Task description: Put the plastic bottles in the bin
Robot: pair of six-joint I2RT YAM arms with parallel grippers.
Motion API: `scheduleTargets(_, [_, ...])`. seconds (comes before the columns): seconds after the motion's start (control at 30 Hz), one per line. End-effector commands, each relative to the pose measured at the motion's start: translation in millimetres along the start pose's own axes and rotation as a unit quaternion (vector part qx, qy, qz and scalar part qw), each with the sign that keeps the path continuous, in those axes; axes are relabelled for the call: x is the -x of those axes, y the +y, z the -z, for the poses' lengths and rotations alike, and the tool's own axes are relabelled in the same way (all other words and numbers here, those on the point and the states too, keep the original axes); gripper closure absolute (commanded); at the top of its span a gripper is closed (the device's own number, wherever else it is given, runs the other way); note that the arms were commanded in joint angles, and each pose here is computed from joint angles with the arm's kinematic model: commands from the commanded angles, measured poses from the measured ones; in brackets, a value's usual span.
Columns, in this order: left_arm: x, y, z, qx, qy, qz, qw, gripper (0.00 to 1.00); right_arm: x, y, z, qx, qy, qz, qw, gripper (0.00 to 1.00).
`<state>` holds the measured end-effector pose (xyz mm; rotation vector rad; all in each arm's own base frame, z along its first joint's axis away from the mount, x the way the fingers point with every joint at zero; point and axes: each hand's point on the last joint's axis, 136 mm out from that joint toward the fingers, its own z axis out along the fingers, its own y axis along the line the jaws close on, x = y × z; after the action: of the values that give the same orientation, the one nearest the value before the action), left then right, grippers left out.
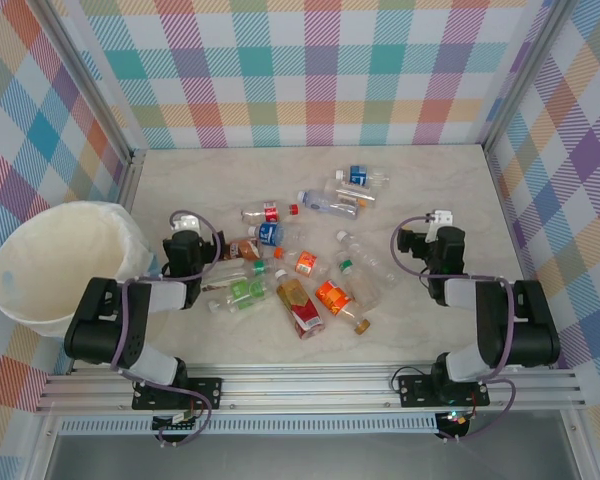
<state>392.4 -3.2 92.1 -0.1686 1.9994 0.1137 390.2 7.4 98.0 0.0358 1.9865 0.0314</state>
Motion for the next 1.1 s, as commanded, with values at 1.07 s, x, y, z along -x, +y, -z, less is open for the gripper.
scheduleTargets(1.07, [23.7, -113.9, 85.0, -0.214, 0.184, 0.275, 0.919, 0.0, -67.7, 110.9, 68.2, 0.164, 0.383, -0.051, 0.908, 0.0])
